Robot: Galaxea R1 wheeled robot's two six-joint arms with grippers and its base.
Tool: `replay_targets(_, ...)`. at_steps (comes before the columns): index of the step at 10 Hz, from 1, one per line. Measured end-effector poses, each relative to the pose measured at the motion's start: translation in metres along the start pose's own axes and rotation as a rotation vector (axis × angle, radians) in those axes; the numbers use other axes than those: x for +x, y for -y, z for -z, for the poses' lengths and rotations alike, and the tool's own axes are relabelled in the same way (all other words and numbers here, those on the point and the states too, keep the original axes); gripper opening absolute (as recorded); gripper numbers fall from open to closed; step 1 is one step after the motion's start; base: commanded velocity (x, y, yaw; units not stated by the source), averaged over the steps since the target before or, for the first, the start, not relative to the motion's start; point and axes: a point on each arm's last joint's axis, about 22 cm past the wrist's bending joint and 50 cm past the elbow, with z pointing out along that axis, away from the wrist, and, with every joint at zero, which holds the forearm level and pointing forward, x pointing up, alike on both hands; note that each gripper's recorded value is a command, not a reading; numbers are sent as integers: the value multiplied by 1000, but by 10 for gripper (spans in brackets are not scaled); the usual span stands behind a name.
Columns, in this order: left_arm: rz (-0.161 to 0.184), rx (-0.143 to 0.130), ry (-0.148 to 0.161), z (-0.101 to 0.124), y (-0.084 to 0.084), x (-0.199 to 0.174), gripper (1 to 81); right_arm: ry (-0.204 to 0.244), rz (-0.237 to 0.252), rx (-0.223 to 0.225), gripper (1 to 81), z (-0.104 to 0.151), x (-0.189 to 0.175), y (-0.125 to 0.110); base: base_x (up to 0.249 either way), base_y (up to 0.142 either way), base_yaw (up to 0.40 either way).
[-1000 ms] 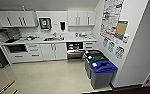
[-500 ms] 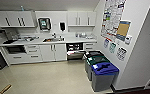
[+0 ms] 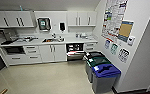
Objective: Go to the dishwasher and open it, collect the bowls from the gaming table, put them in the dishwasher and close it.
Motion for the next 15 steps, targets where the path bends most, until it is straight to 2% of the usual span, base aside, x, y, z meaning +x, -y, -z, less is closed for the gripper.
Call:
replay_targets(6, 2, 1, 5, 1, 0, -4, 10, 7, -1, -2, 10, 1, -6, -1, 139, 0, 0)
replay_targets(8, -2, -2, -9, -1, -1, 5, 10, -8, 1, -3, 10, 0, 5, -2, 175, 0, 0)
replay_targets(10, 1, -1, -2, 0, 0, 1, 10, 6, 0, -8, 10, 1, -3, -4, 175, 0, 0)
replay_targets(15, 1, -1, -2, 0, 0, 1, 10, 1, 1, -8, 10, 1, 0, -4, 149, 0, 0)
